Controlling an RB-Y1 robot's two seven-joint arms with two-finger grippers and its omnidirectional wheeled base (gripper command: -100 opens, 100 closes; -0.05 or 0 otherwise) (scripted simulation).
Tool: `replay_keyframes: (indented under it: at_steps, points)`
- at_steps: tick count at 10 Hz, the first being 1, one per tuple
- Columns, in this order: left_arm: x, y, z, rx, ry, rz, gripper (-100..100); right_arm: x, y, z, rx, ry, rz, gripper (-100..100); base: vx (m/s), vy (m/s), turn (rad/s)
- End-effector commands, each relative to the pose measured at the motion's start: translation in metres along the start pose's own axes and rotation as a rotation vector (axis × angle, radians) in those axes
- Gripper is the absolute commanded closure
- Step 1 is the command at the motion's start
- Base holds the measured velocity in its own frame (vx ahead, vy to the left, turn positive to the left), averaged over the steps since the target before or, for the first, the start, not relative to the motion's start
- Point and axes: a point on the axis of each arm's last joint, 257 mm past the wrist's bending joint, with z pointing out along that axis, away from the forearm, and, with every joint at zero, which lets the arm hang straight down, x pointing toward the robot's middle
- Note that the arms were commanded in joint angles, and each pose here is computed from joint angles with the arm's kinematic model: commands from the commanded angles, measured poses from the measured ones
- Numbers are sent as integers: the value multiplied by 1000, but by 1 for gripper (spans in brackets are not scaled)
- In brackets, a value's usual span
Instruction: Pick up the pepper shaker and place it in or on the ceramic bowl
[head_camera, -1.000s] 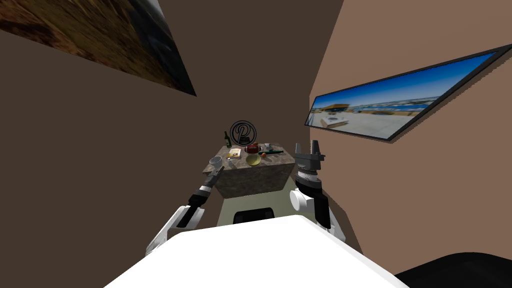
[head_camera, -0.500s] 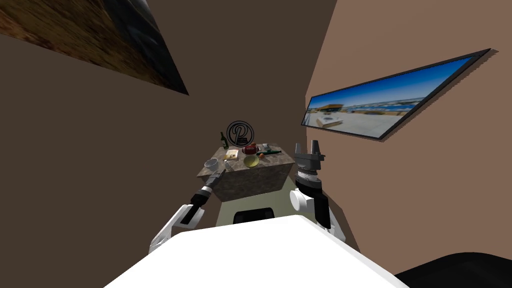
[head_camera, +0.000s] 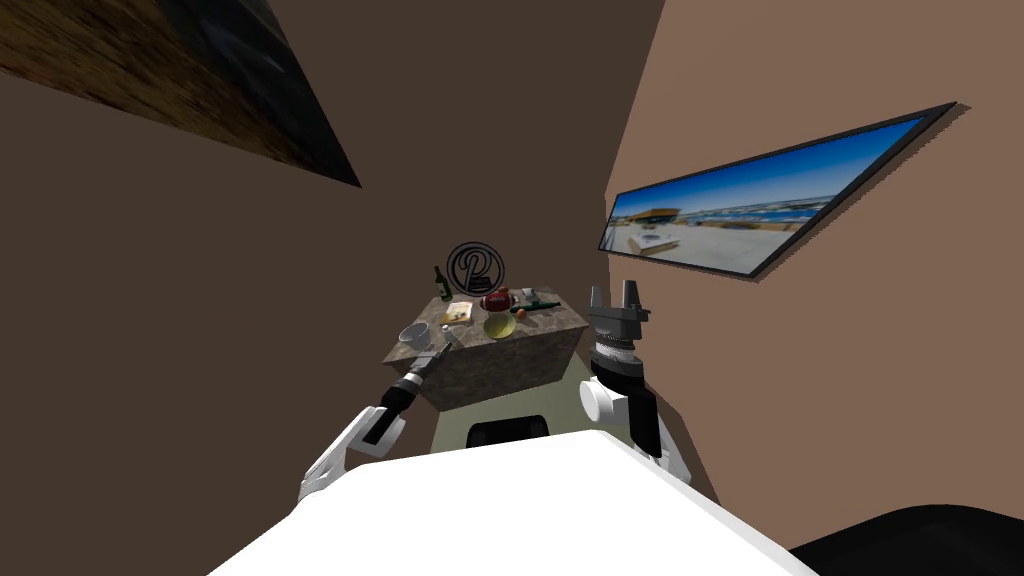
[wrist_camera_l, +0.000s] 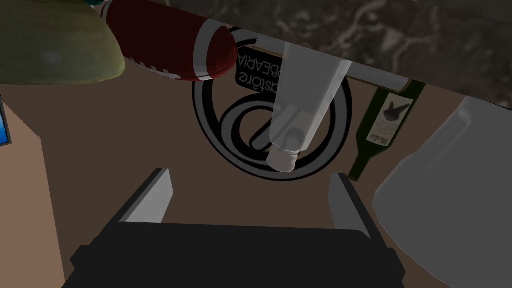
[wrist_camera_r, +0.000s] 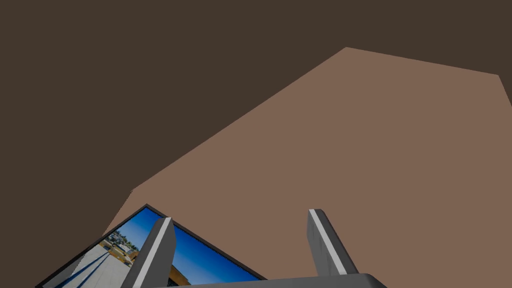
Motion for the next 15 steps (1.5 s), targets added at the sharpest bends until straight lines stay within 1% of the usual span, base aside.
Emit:
replay_keyframes:
  at_steps: [1,3,4,5,6,8,10,11,12,15]
  points:
    - [9,11,1,-6,38,72,-100,0,0,0,0,0,0,0,93,32,-141]
    - [11,24,4,-6,67,150,-100,0,0,0,0,0,0,0,139,38,-153]
    - [10,20,4,-6,58,124,-100,0,0,0,0,0,0,0,73,20,-31]
    - [10,21,5,-6,60,130,0,0,0,0,0,0,0,0,13,4,5]
    - [6,32,13,-31,54,129,-100,0,0,0,0,0,0,0,-30,-2,-188]
    - [3,40,18,-47,50,129,-100,0,0,0,0,0,0,0,-59,5,-109]
    - [-3,55,27,-79,42,126,-100,0,0,0,0,0,0,0,-58,2,-158]
    - [1,50,24,-68,44,127,-100,0,0,0,0,0,0,0,-27,3,-32]
    - [0,51,25,-70,44,127,100,0,0,0,0,0,0,0,-4,1,11]
    - [0,51,25,-70,44,128,100,0,0,0,0,0,0,0,0,0,0]
